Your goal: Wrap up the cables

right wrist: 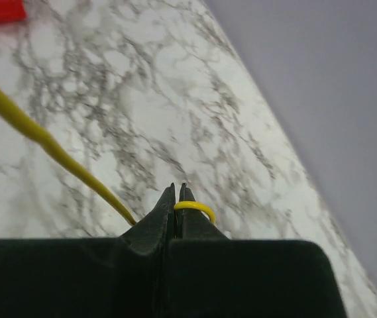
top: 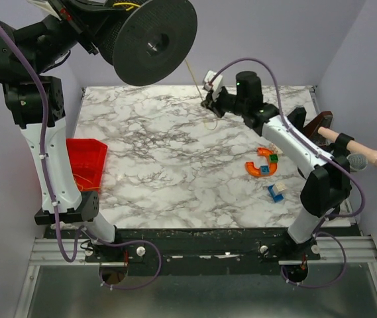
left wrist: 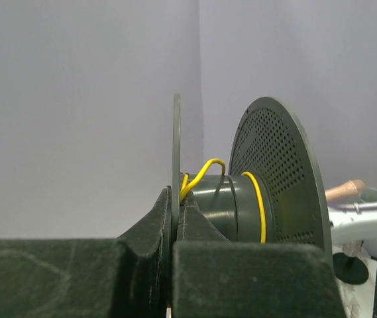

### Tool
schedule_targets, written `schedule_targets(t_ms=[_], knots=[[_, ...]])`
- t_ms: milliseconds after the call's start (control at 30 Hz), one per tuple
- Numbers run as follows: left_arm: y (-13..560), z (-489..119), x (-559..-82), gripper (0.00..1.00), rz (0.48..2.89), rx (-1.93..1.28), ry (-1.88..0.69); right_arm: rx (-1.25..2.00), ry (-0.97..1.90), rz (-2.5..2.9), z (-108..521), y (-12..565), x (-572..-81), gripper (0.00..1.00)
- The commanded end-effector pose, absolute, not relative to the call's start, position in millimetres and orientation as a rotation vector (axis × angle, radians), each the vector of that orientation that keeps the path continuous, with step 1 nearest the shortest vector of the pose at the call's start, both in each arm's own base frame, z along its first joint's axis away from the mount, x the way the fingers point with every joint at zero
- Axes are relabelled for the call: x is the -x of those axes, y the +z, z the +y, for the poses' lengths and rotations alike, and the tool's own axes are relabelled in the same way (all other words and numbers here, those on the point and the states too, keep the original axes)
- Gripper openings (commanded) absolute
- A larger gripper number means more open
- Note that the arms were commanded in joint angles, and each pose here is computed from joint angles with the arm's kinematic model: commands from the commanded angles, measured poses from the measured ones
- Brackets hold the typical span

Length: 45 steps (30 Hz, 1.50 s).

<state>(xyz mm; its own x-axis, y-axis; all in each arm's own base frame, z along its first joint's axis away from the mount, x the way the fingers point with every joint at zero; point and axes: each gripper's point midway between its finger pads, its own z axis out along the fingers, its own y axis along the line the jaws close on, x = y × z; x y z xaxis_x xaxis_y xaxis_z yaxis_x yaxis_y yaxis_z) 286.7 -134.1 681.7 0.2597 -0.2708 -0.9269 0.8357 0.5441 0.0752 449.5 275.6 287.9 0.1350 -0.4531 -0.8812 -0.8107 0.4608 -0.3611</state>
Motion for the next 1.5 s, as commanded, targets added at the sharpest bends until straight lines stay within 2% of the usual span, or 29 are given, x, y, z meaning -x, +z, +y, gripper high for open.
schedule_targets(t_ms=[0, 267, 433, 600, 733, 900, 967, 1133, 1267, 1467], knots=[[711, -105, -316, 0.0, 0.996, -0.381, -0.788, 1.067, 0.512, 1.542, 330, 252, -435, 0.01], [699, -91, -368, 0.0, 1.065, -0.158, -0.755, 0.689, 0.914, 1.587, 435, 277, -425, 0.01], [683, -94, -405, 0.0, 1.109, -0.021, -0.691, 0.74, 0.901, 1.534, 480, 290, -391, 0.01], [665, -88, -434, 0.0, 1.143, 0.052, -0.56, 0.886, 0.876, 1.561, 510, 277, -357, 0.01], [620, -95, -469, 0.0, 1.237, 0.015, -0.401, 1.017, 0.851, 1.471, 528, 293, -323, 0.01], [526, -94, -516, 0.0, 1.411, -0.155, -0.136, 1.106, 0.951, 1.478, 515, 309, -286, 0.01], [486, -99, -523, 0.0, 1.475, -0.28, -0.066, 1.149, 0.975, 1.49, 507, 317, -273, 0.01], [400, -121, -512, 0.0, 1.6, -0.571, -0.072, 1.229, 0.964, 1.48, 484, 341, -257, 0.01], [362, -135, -485, 0.0, 1.628, -0.8, -0.113, 1.191, 0.928, 1.537, 451, 357, -274, 0.01], [319, -153, -438, 0.0, 1.7, -1.042, -0.29, 1.069, 0.753, 1.589, 385, 372, -330, 0.01]])
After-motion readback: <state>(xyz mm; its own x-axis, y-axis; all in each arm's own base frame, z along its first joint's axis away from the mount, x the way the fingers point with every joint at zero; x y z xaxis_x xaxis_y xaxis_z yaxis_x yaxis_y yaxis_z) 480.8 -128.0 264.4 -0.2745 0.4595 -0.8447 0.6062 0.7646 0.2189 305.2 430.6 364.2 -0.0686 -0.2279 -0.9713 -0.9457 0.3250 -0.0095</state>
